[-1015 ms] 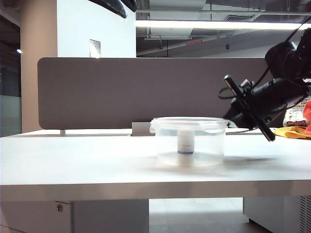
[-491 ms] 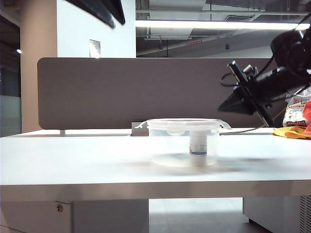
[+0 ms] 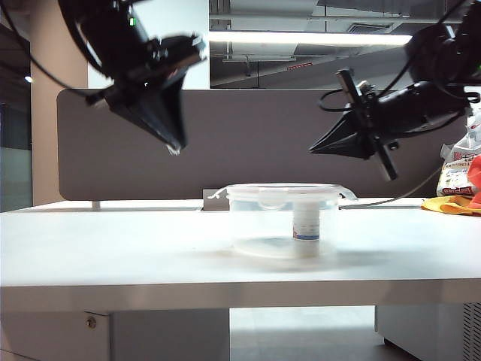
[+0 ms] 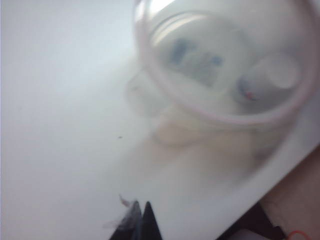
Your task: Remove the lid of the round box, pick up the small white medicine bottle inside, and place it on the table.
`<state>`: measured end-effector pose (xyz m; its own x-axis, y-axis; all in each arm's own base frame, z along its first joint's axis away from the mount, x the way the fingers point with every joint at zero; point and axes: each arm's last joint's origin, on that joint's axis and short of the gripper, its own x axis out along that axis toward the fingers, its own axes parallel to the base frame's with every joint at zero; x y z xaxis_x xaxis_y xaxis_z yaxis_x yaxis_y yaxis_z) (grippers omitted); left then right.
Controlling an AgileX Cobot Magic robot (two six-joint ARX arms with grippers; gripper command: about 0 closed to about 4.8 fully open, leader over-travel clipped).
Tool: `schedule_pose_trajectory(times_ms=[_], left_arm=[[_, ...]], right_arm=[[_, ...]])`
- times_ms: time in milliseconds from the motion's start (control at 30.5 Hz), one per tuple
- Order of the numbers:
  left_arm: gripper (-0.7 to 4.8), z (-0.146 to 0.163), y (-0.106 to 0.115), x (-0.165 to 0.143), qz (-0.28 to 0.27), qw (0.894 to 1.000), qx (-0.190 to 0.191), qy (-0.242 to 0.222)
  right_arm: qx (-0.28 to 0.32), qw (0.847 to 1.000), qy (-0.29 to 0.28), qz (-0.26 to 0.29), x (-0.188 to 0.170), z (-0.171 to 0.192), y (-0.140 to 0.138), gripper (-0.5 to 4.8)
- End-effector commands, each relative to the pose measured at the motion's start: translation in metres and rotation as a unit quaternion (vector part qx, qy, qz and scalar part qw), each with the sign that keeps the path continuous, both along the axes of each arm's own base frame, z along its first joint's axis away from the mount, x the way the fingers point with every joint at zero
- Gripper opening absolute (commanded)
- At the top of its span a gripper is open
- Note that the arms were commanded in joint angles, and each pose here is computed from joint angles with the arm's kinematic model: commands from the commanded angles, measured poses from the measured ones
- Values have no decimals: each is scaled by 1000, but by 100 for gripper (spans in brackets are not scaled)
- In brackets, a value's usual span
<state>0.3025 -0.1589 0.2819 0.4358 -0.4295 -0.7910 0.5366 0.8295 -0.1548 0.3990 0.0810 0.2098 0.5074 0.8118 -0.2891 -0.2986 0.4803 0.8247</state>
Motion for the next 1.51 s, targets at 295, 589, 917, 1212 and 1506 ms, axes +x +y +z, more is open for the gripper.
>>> schedule_pose_trajectory(times_ms=[295, 589, 917, 1212, 1506], left_arm=[[-6, -3, 28, 24, 27, 998, -53, -4], [-6, -11, 23, 36, 12, 993, -114, 9], [-5, -17, 20, 42, 3, 991, -133, 10], [-6, -40, 27, 60, 3, 975, -209, 77], [-6, -73, 26, 75, 45, 972, -201, 110]], right_arm=[[-15, 998, -6, 57, -11, 0, 34, -6], [-28, 997, 13, 67, -15, -3, 37, -6], [-162, 984, -60, 48, -37, 26, 28, -6], [-288, 947, -117, 76, -51, 44, 63, -6], [-315, 941, -112, 59, -51, 47, 66, -6]])
